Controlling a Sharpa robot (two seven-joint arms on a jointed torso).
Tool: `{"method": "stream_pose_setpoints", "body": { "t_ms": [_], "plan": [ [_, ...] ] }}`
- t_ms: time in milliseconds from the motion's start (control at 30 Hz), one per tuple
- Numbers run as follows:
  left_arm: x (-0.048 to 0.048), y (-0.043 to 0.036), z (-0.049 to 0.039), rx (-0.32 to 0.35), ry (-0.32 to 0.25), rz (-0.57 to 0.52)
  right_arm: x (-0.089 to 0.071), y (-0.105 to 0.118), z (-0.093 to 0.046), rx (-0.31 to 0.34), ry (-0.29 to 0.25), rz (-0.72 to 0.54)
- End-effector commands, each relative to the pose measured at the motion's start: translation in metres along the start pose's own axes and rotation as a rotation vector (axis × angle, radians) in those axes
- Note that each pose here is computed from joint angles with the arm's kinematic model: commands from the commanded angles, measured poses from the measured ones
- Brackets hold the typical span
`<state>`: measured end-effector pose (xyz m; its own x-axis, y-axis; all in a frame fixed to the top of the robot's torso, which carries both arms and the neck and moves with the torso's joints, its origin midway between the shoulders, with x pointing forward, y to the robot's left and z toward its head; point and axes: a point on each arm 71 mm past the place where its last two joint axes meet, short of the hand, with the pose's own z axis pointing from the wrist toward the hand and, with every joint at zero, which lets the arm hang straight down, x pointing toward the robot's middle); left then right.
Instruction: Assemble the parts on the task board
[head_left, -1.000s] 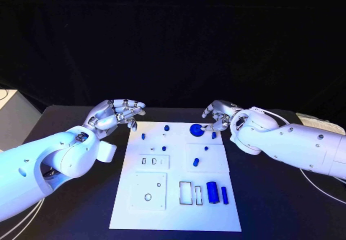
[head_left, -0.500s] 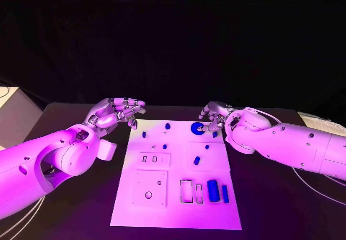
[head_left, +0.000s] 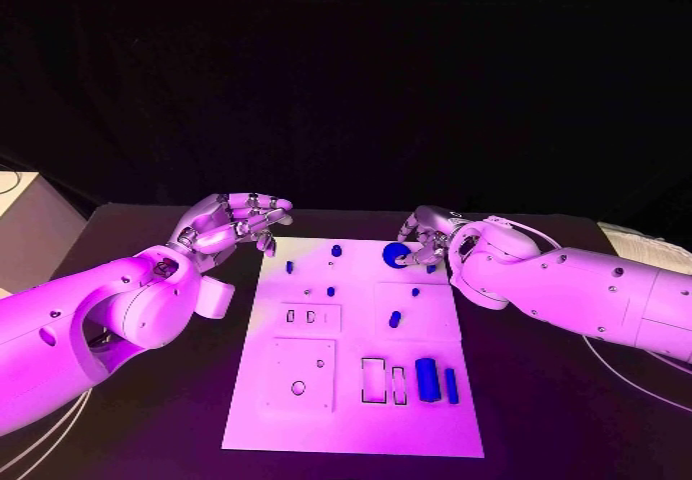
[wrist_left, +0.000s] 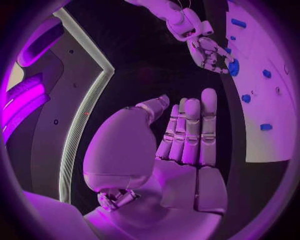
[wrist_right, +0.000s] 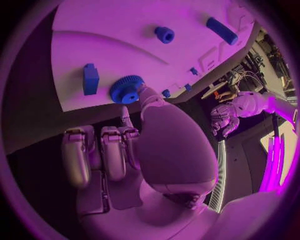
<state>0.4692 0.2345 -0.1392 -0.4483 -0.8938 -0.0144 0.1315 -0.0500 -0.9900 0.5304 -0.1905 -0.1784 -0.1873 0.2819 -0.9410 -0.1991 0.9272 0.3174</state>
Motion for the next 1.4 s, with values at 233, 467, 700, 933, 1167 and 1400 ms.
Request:
{"method": "stream_pose_setpoints", "body": {
  "t_ms": [233,467,700,933,1167,1400],
  "plan": [
    [0.0023,-0.0013,0.0000,0.007,0.019,-0.003,0.005,0.000,0.001,0.003,0.026,-0.016],
    [0.0020,-0.0014,-0.0004,0.006,0.020,-0.003,0.006,-0.002,0.003,0.009,0.026,-0.019],
    [0.0016,-0.0013,-0.0005,0.005,0.019,-0.002,0.007,-0.002,0.004,0.005,0.032,-0.012],
    [0.0016,-0.0013,-0.0005,0.004,0.020,-0.002,0.006,-0.001,0.004,-0.001,0.021,-0.008],
    [0.0015,-0.0013,-0.0006,0.004,0.020,-0.001,0.004,0.007,0.001,-0.053,-0.045,-0.038],
    [0.0017,-0.0013,-0.0005,0.005,0.021,-0.002,0.001,0.021,-0.006,-0.135,-0.141,-0.094]
  ]
}}
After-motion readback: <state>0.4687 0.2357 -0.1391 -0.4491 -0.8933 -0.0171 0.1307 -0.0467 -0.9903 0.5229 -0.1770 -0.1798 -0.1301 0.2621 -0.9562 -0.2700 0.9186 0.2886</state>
